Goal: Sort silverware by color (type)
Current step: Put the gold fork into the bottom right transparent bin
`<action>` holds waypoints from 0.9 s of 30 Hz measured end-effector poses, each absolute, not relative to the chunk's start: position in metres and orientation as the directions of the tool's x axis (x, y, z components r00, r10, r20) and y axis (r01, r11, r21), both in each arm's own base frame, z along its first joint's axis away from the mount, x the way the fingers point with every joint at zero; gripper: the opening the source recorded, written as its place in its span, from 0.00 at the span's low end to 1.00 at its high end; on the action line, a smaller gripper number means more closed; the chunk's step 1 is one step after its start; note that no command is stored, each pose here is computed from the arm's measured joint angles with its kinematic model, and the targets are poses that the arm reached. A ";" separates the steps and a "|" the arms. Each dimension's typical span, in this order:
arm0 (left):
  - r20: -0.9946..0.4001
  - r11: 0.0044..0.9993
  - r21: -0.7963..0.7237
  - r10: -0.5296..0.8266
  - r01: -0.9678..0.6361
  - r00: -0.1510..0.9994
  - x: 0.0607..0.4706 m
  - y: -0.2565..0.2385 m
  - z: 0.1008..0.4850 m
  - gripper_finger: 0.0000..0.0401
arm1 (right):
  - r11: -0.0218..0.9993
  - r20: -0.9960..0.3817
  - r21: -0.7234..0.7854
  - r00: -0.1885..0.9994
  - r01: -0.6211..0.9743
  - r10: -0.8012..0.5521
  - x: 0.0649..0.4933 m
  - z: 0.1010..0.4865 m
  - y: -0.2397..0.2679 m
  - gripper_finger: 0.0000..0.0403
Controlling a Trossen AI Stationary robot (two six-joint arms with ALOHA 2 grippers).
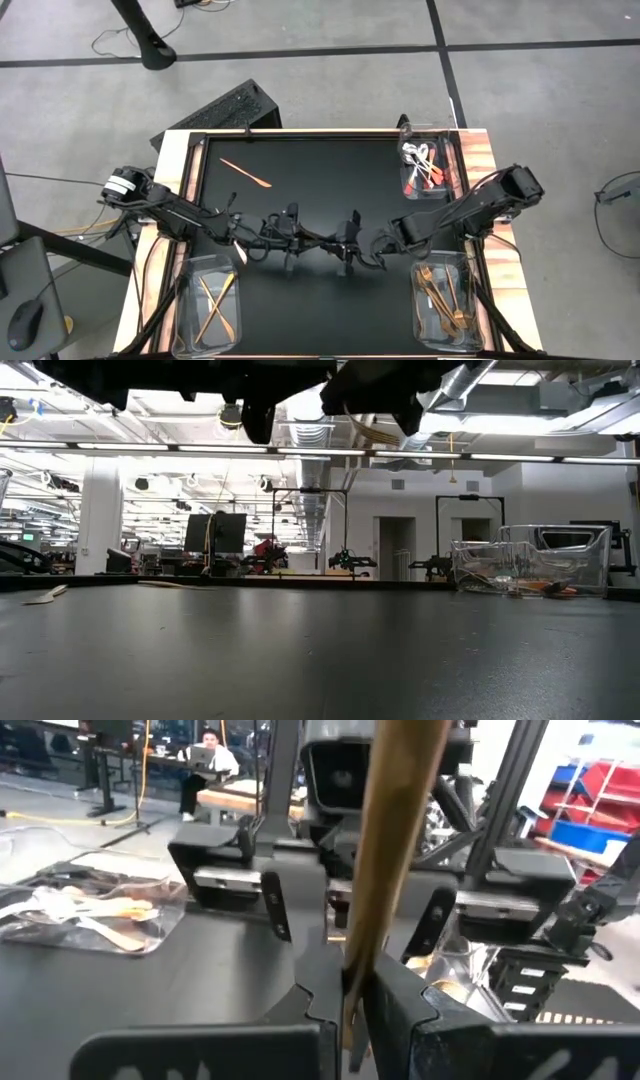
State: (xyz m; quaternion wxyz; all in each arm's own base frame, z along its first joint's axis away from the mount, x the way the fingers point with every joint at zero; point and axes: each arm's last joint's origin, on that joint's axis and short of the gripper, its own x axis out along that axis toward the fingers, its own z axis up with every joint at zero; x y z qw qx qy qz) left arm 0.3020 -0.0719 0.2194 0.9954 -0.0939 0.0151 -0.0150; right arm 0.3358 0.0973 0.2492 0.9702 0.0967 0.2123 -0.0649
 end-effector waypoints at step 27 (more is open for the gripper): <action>-0.203 0.855 0.035 0.513 -0.518 0.834 0.299 -0.034 0.198 0.35 | 0.508 -0.894 0.410 0.445 0.758 0.057 0.154 0.294 0.173 0.03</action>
